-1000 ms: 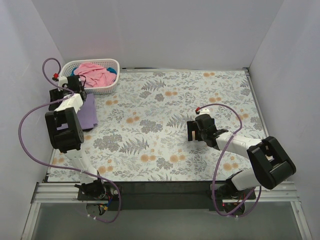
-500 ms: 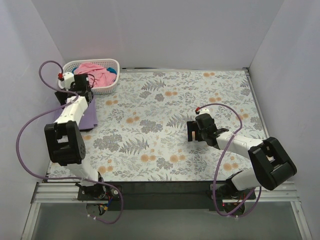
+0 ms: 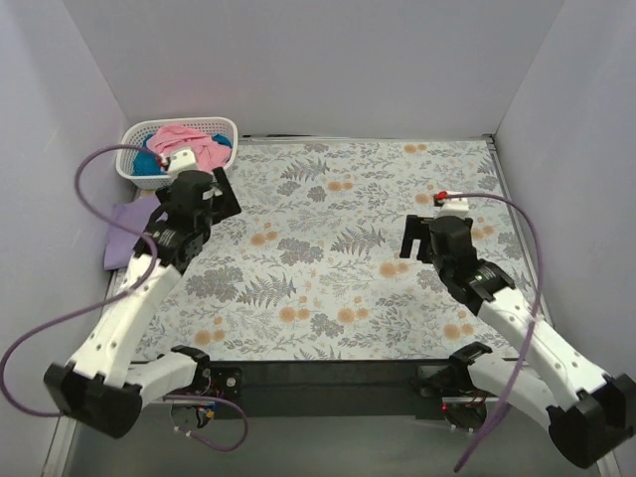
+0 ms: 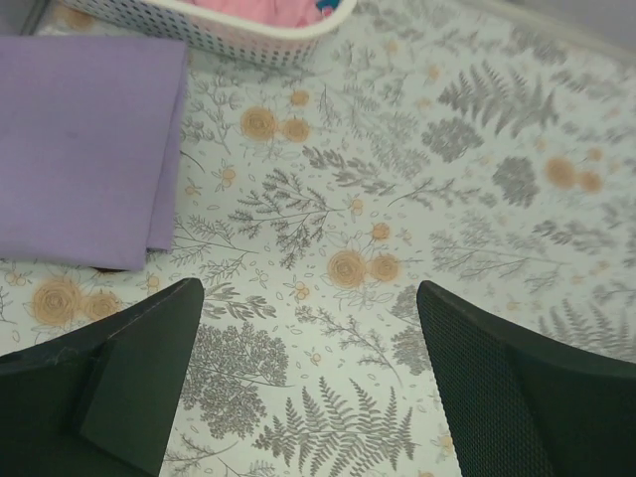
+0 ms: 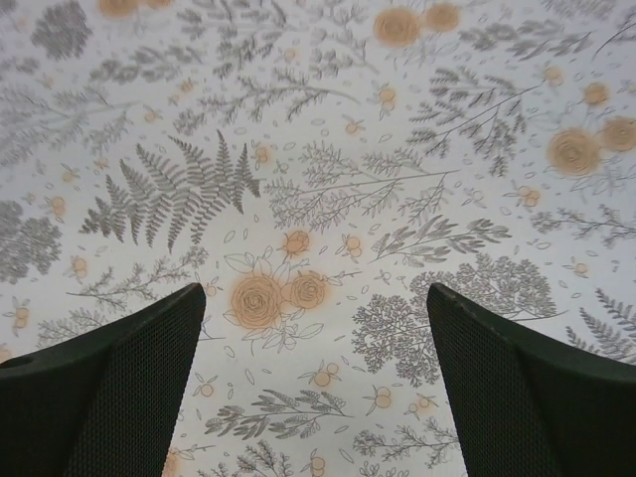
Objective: Fold and stack the t-shirts
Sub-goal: Reset both grippers
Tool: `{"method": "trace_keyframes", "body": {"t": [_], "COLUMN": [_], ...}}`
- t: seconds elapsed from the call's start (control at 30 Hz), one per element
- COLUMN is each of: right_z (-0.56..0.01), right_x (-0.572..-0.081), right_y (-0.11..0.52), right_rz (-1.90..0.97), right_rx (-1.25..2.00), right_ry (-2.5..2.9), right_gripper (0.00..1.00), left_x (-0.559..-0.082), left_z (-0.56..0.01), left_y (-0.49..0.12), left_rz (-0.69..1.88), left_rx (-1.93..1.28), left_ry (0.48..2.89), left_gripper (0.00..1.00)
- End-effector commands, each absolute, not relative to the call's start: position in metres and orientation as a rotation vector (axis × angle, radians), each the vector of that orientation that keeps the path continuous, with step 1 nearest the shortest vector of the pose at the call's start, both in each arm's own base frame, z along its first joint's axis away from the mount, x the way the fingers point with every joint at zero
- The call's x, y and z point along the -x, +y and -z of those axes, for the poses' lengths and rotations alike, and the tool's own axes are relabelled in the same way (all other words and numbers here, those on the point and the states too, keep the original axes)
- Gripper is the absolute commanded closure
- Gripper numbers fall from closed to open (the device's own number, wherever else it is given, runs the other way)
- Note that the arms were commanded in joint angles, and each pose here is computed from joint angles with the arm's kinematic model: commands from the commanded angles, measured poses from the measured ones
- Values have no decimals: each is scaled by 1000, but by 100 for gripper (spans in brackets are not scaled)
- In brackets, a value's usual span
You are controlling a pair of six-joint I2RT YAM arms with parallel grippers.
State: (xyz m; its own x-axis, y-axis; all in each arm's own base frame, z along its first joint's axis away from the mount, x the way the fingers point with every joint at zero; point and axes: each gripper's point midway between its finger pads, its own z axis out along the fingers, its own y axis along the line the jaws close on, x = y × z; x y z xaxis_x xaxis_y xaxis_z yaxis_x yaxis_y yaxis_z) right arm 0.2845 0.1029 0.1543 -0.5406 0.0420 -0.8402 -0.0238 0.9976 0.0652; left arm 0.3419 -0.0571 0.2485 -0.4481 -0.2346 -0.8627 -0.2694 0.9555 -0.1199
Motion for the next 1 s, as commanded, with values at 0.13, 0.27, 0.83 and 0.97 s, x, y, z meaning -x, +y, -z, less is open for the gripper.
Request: {"method": "trace_keyframes", "body": {"t": [0.13,0.27,0.83,0.97], "right_z": [-254,-292,-280,-278], "right_x": [-239,-207,-180,-182], "right_y": [54,35,13,14], "right_rz": [-127,-208,-225,-217], "right_rx": [-126,-166,-213,-205], "right_ry": [1812,1620,1505,1517], "right_gripper": [2,2,2,2], "left_x": [-233,-197,-156,-162], "left_z": [-334,-338,-319,-315], "left_y": [-2,14,27,24], "left_rz": [102,160,296,284], "left_rx": [619,662,701,702], "left_ry": [1744,1637,1463,1486], "left_gripper": [11,11,10,10]}}
